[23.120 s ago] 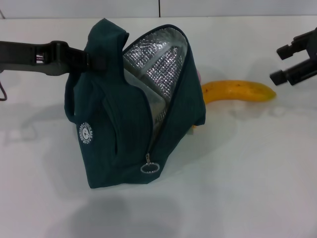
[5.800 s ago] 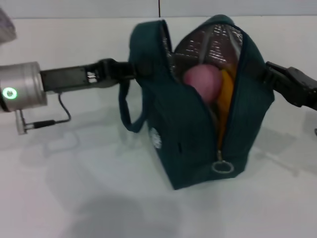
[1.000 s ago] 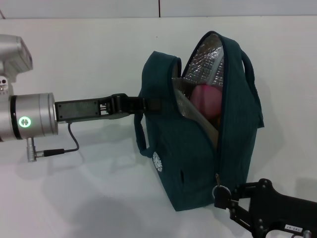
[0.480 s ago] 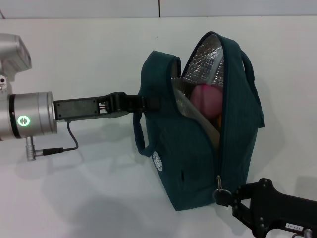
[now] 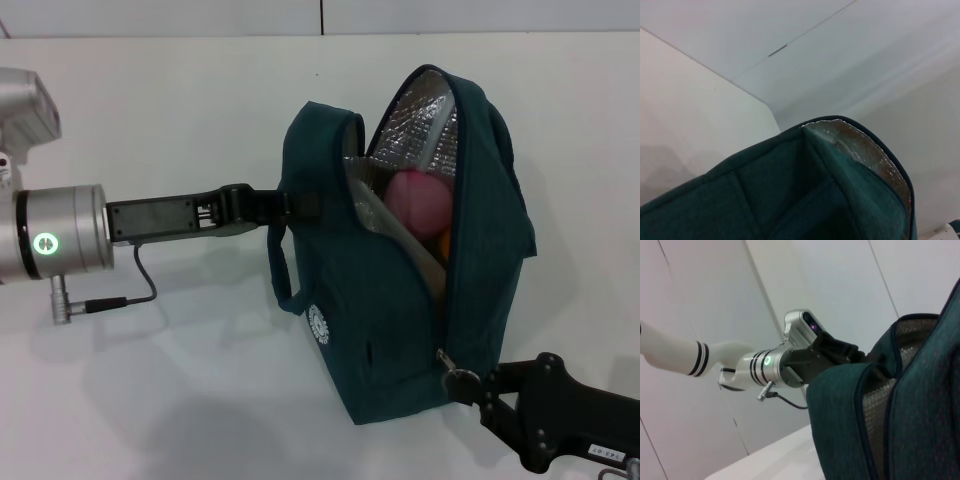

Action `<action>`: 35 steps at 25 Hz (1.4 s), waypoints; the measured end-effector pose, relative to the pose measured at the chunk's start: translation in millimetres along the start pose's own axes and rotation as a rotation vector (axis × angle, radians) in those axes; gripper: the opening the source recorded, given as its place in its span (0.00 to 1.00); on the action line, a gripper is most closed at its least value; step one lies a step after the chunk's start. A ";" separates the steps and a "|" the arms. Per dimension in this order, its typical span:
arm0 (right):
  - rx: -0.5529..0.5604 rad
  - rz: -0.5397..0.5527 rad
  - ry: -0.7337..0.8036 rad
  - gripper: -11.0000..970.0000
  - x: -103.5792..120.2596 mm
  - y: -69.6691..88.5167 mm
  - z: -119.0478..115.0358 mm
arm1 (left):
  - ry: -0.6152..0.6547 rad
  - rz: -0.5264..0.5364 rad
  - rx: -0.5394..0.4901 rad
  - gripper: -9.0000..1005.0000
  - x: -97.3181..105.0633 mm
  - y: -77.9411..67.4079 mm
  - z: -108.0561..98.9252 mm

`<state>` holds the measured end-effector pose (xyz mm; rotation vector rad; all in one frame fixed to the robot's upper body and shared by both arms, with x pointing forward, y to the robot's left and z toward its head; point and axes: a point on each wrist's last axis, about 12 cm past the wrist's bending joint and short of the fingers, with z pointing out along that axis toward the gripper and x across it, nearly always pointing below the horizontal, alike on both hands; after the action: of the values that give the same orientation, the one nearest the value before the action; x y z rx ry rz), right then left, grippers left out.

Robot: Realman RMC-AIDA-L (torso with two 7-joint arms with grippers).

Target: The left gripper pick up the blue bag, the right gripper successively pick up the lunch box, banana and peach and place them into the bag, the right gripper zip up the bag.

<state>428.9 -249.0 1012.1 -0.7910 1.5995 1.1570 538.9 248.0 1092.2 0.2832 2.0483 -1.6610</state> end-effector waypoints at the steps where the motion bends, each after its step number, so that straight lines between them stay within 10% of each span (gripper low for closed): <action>1: 0.001 0.002 -0.005 0.02 0.0 0.6 -0.9 | -0.002 -0.001 -0.001 0.13 0.3 0.2 -0.3; 35: -0.028 -0.052 -0.170 0.03 -24.6 -0.8 -1.7 | -0.176 0.161 0.075 0.14 8.8 -5.1 -15.1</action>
<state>436.8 -251.7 1035.3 -0.7281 1.4174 1.1797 525.5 260.0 1094.4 0.3073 1.7891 -1.6072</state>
